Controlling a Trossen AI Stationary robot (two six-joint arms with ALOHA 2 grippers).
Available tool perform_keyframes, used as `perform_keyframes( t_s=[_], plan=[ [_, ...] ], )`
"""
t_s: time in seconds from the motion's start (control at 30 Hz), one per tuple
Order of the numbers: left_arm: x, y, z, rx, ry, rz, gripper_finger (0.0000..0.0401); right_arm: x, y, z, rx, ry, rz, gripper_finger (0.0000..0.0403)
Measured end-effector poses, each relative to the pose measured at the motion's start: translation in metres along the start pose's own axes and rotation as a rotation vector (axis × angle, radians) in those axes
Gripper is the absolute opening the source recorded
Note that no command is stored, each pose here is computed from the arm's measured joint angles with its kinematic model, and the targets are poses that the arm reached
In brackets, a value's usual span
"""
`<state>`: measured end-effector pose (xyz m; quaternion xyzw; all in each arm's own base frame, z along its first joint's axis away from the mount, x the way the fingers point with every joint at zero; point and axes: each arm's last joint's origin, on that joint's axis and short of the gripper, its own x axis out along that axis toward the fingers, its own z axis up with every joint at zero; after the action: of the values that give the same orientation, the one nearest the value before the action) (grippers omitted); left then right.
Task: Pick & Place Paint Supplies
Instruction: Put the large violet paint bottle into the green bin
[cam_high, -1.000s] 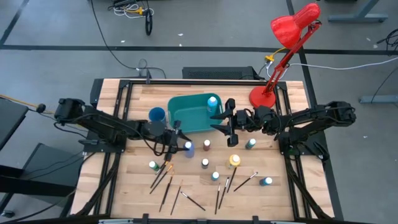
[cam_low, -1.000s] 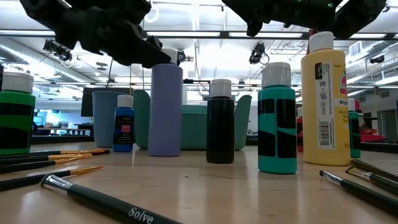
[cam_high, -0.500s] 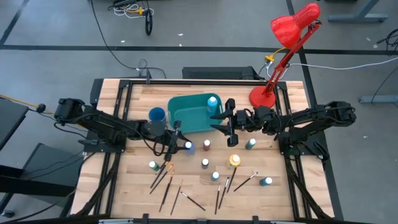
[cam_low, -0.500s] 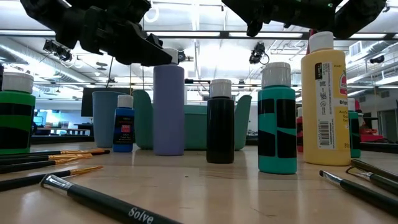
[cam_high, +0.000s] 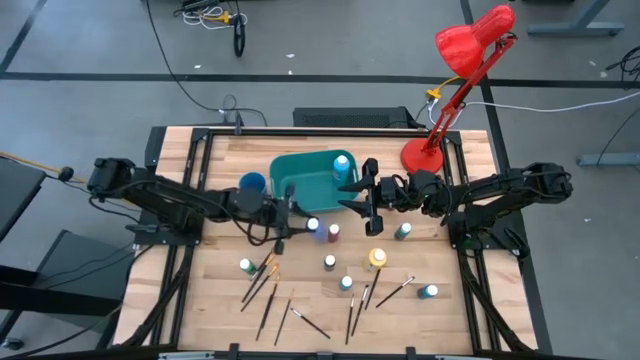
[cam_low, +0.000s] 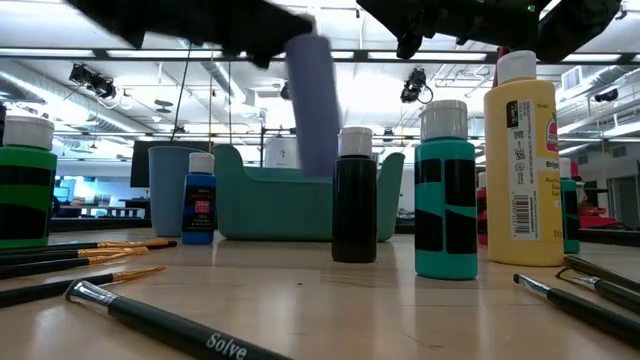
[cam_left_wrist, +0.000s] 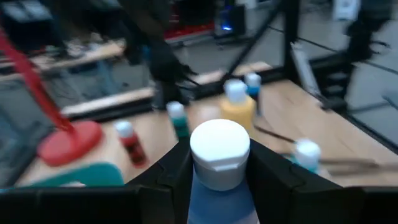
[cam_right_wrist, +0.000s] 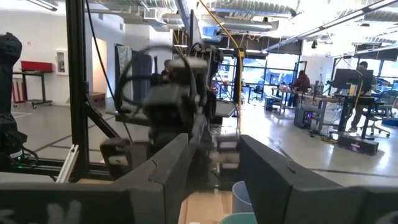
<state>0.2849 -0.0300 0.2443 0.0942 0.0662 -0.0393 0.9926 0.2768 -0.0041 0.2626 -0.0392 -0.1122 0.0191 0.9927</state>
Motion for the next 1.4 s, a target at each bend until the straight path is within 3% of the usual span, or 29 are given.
perform_keyframes(
  t_s=[0.23, 0.43, 0.57, 0.9, 1.17, 1.4],
  plan=[
    [0.007, 0.026, 0.046, 0.026, 0.127, 0.355, 0.0135, 0.000, 0.000, 0.000, 0.000, 0.000, 0.000, 0.0149],
    [0.006, 0.049, 0.053, -0.026, 0.133, 0.431, 0.0130, 0.000, 0.000, 0.000, -0.001, 0.000, 0.000, 0.0149],
    [0.004, 0.069, 0.042, -0.076, 0.152, 0.477, 0.0133, 0.000, 0.000, 0.000, -0.001, 0.000, 0.000, 0.0149],
    [-0.009, 0.104, -0.002, -0.187, 0.096, 0.450, 0.0129, 0.000, 0.000, 0.000, -0.013, 0.000, 0.000, 0.0149],
    [-0.020, 0.113, -0.024, -0.233, 0.037, 0.455, 0.0133, 0.000, 0.000, 0.000, -0.053, -0.003, -0.003, 0.0149],
    [0.000, 0.118, -0.048, -0.238, 0.040, 0.465, 0.0134, 0.000, -0.003, 0.002, -0.055, -0.012, -0.081, 0.0149]
  ],
)
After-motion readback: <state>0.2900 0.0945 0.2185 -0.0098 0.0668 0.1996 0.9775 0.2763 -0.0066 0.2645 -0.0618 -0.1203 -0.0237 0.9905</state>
